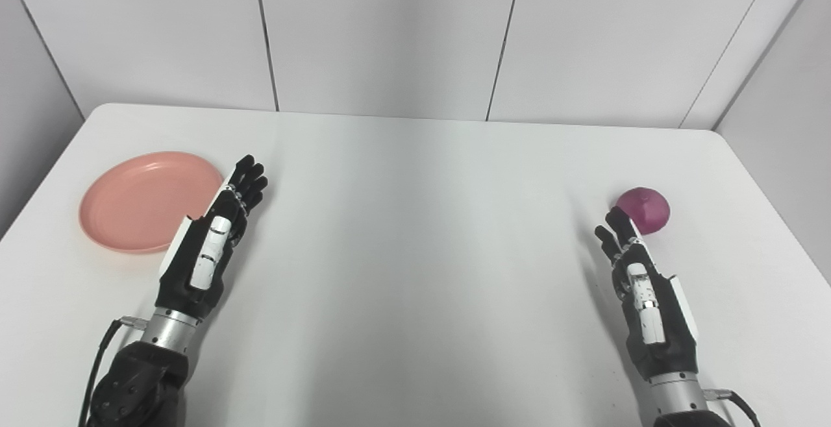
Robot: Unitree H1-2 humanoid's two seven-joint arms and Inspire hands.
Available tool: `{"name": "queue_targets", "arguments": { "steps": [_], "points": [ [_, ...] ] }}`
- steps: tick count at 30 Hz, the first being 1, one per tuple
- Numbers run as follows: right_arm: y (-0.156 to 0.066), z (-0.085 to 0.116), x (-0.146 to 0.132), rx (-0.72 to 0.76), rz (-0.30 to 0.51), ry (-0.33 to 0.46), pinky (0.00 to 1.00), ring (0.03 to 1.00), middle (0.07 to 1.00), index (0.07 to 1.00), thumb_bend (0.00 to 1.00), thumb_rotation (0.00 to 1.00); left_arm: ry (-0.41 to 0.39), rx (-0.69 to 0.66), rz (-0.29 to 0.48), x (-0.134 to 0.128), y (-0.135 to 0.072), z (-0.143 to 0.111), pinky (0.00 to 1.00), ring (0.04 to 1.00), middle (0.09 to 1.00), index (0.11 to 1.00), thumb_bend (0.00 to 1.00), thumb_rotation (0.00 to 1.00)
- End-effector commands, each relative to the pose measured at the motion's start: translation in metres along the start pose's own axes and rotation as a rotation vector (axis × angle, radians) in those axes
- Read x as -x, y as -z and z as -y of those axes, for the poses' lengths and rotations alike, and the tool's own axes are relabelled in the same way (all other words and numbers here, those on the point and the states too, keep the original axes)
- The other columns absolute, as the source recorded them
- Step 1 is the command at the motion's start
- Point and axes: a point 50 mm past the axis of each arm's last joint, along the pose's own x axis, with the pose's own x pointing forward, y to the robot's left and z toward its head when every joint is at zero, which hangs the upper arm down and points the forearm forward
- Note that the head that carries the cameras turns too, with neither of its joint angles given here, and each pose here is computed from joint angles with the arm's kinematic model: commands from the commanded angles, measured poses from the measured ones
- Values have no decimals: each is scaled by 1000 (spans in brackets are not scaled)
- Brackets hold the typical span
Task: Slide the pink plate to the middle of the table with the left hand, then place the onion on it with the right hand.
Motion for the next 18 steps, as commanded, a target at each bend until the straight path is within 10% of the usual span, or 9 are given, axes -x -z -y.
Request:
{"name": "queue_targets", "arguments": {
  "steps": [1, 18],
  "points": [
    [25, -7, 4, -33, -79, -1, 992, 952, 973, 967, 227, 1000, -44, 101, -199, 57, 48, 27, 1000, 974, 986, 968, 503, 1000],
    [25, -8, 4, -42, -78, 2, 996, 951, 971, 970, 226, 1000, -40, 102, -201, 58, 49, 26, 1000, 981, 989, 969, 508, 1000]
  ]
}}
